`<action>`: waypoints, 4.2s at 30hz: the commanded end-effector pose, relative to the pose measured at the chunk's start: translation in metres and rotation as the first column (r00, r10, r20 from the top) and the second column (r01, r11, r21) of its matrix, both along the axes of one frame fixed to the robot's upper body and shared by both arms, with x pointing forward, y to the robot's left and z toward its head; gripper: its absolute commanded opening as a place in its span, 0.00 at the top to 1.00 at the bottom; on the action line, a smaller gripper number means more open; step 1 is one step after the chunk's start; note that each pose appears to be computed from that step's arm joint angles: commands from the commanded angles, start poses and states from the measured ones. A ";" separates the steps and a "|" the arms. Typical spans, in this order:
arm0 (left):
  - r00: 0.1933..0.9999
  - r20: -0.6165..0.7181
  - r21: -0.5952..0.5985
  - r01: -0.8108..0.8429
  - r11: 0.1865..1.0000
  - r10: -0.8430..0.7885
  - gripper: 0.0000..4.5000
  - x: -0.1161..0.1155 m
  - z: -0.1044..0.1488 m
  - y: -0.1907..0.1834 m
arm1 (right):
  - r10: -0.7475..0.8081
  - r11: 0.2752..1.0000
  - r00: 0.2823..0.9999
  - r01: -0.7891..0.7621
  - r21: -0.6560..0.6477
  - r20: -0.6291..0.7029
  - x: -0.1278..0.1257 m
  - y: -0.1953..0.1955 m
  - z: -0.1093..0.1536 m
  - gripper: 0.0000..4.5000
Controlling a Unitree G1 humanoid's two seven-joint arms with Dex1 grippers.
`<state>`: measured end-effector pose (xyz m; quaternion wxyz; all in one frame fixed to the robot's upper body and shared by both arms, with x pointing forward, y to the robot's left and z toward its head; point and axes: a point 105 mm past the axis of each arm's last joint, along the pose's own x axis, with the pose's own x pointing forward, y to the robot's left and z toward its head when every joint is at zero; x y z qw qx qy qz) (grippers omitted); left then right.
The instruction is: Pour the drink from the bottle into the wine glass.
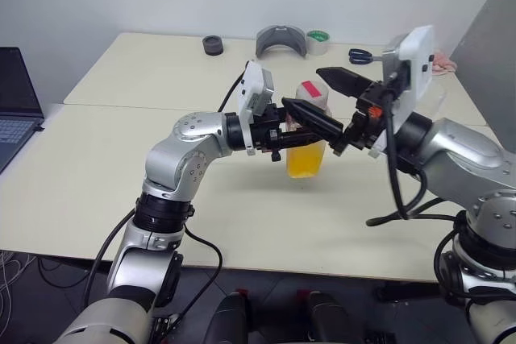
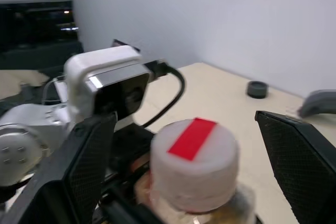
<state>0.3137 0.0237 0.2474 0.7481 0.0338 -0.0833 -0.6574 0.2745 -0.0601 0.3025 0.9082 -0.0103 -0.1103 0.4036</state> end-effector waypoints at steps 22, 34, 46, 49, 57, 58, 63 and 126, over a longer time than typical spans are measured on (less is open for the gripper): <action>0.998 0.062 -0.022 0.023 0.999 -0.022 0.57 -0.010 0.015 -0.002 | -0.080 0.997 0.994 0.081 -0.006 0.070 -0.002 -0.016 0.006 0.00; 0.998 0.061 -0.023 0.025 0.999 -0.023 0.57 -0.008 0.015 -0.002 | -0.062 0.998 0.996 0.064 -0.029 0.060 -0.006 -0.020 0.005 0.00; 0.998 0.066 -0.018 0.025 1.000 -0.023 0.57 -0.007 0.015 -0.001 | -0.074 0.996 0.996 0.076 -0.047 0.046 -0.006 -0.029 0.002 0.00; 0.998 0.066 -0.018 0.026 0.999 -0.025 0.57 -0.008 0.015 -0.002 | -0.077 0.996 0.996 0.079 -0.049 0.047 -0.006 -0.030 0.002 0.00; 0.998 0.065 -0.016 0.030 0.999 -0.028 0.57 -0.007 0.015 -0.002 | -0.083 0.995 0.996 0.085 -0.049 0.045 -0.006 -0.032 0.002 0.00; 0.997 0.065 -0.016 0.030 0.999 -0.029 0.57 -0.007 0.015 -0.002 | -0.084 0.995 0.995 0.086 -0.049 0.045 -0.006 -0.032 0.002 0.00; 0.998 0.064 -0.016 0.031 0.999 -0.030 0.57 -0.008 0.014 -0.002 | -0.091 0.994 0.995 0.093 -0.047 0.045 -0.005 -0.035 0.003 0.00; 0.997 0.073 -0.014 0.007 1.000 -0.006 0.57 -0.007 0.016 0.002 | 0.069 0.998 0.997 -0.069 -0.001 0.021 -0.019 -0.014 0.006 0.00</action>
